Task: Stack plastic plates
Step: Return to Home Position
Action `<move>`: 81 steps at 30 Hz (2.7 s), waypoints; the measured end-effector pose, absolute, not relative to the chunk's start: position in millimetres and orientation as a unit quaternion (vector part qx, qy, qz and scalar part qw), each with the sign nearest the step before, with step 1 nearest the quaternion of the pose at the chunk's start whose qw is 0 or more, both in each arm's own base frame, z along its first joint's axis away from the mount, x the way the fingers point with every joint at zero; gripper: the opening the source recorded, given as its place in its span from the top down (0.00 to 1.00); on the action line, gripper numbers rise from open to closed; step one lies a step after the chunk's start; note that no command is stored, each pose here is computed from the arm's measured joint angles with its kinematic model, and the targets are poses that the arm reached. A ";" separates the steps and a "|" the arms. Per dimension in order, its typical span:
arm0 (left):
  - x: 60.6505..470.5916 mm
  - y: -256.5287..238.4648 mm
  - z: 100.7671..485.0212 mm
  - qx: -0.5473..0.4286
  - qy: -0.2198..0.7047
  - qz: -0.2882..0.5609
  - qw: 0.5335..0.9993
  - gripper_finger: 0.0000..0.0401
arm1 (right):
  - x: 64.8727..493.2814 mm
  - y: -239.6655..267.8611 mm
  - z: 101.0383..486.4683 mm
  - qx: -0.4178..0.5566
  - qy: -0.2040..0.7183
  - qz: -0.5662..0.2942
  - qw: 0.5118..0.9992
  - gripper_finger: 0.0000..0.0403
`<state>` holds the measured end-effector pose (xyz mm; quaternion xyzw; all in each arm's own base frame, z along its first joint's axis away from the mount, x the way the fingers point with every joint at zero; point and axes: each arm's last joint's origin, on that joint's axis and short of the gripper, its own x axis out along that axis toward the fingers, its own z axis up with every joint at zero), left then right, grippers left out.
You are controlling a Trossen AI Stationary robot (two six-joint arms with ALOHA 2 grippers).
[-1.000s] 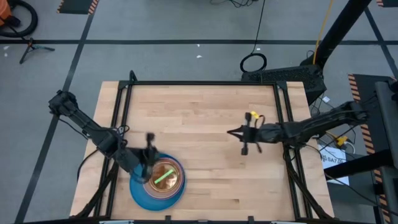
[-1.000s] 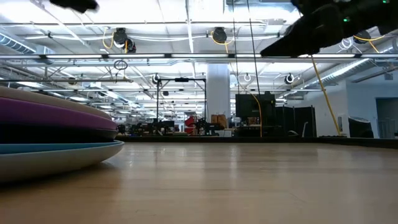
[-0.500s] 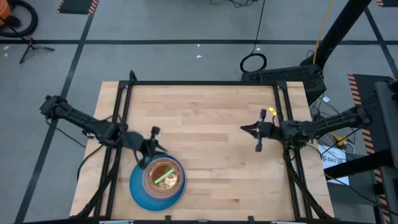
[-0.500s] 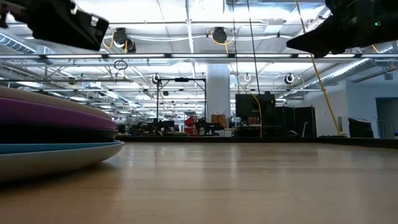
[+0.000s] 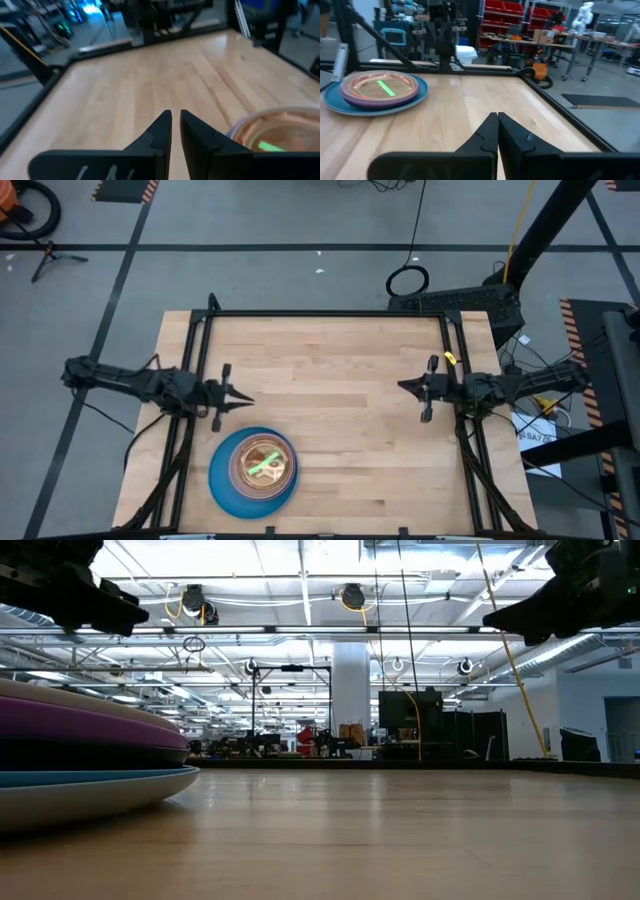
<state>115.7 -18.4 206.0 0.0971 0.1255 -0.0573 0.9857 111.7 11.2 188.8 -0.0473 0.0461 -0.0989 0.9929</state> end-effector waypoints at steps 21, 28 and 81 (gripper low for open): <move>88.0 -7.9 180.7 0.063 0.058 -0.020 0.996 0.88 | 94.3 7.3 171.6 -0.016 -0.013 -0.108 0.994 1.00; 92.4 -8.6 172.2 0.044 0.042 -0.021 0.998 0.88 | 94.9 7.1 174.3 -0.009 -0.032 -0.109 0.993 1.00; 96.9 -10.1 167.9 -0.012 -0.008 -0.036 0.999 0.88 | 102.1 8.3 166.3 0.016 0.012 -0.111 0.994 1.00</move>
